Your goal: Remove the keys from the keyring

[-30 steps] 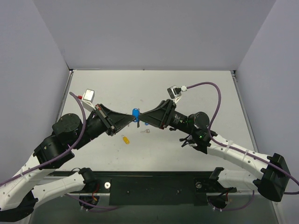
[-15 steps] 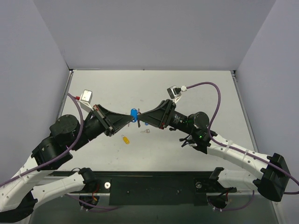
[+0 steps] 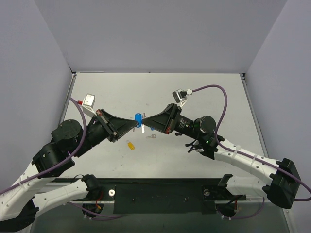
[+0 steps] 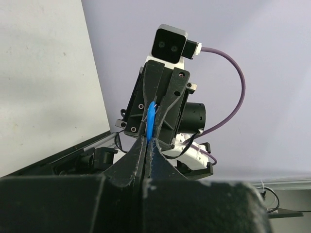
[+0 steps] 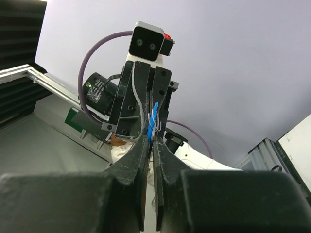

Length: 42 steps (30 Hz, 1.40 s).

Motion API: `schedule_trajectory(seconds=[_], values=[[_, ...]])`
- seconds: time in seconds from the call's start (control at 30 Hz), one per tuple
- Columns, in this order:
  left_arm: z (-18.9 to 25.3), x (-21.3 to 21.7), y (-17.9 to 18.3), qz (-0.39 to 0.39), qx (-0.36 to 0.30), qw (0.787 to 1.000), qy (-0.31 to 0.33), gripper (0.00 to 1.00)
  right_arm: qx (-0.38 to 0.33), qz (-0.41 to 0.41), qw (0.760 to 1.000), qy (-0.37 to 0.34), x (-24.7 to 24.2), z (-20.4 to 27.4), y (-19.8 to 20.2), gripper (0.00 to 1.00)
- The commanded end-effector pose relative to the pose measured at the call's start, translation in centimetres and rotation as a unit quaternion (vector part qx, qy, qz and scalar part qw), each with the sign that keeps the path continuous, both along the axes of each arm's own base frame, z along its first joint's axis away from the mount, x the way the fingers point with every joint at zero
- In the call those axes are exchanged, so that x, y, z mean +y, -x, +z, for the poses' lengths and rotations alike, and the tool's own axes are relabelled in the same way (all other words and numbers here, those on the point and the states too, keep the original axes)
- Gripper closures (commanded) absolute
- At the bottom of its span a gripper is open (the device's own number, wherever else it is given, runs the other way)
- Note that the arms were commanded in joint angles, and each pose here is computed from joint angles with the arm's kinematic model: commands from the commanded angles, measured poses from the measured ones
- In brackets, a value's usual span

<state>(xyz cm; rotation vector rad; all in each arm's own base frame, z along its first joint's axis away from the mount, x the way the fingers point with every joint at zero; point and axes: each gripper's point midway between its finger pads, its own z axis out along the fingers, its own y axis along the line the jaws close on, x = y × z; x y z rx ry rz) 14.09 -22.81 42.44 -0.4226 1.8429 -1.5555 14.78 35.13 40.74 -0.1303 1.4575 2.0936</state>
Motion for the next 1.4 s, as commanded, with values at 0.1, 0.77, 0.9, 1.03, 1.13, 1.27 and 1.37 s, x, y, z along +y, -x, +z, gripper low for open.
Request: schedule_trajectory(seconds=[0.1, 0.77, 0.9, 1.03, 1.13, 1.27, 1.37], values=[[0.4, 1.1, 0.1, 0.011, -0.019, 1.0, -0.015, 1.0, -0.044, 0.002, 0.999, -0.017, -0.3, 3.0, 1.0, 1.0], [-2.3, 6.9, 1.5, 0.037, -0.075, 0.978, -0.192, 0.49, -0.126, 0.026, 0.957, 0.262, 0.1, -3.9, 4.6, 1.0], [-2.4, 8.5, 1.8, 0.035, -0.108, 0.963, -0.244, 0.32, -0.149, 0.054, 0.931, 0.329, -0.9, -5.7, 6.2, 1.0], [-2.2, 8.5, 2.6, 0.01, -0.156, 0.955, -0.252, 0.3, -0.166, 0.079, 0.912, 0.366, -1.5, -6.6, 7.4, 1.0], [-1.2, 7.5, 3.8, -0.029, -0.209, 0.951, -0.226, 0.3, -0.175, 0.103, 0.904, 0.376, -1.8, -6.8, 8.6, 1.0], [-1.2, 5.0, 5.4, -0.097, -0.257, 0.942, -0.195, 0.3, -0.195, 0.129, 0.899, 0.37, -1.8, -6.1, 10.1, 1.0], [-1.8, 2.5, 7.2, -0.174, -0.287, 0.928, -0.162, 0.31, -0.205, 0.14, 0.899, 0.361, -1.8, -5.6, 10.7, 1.0]])
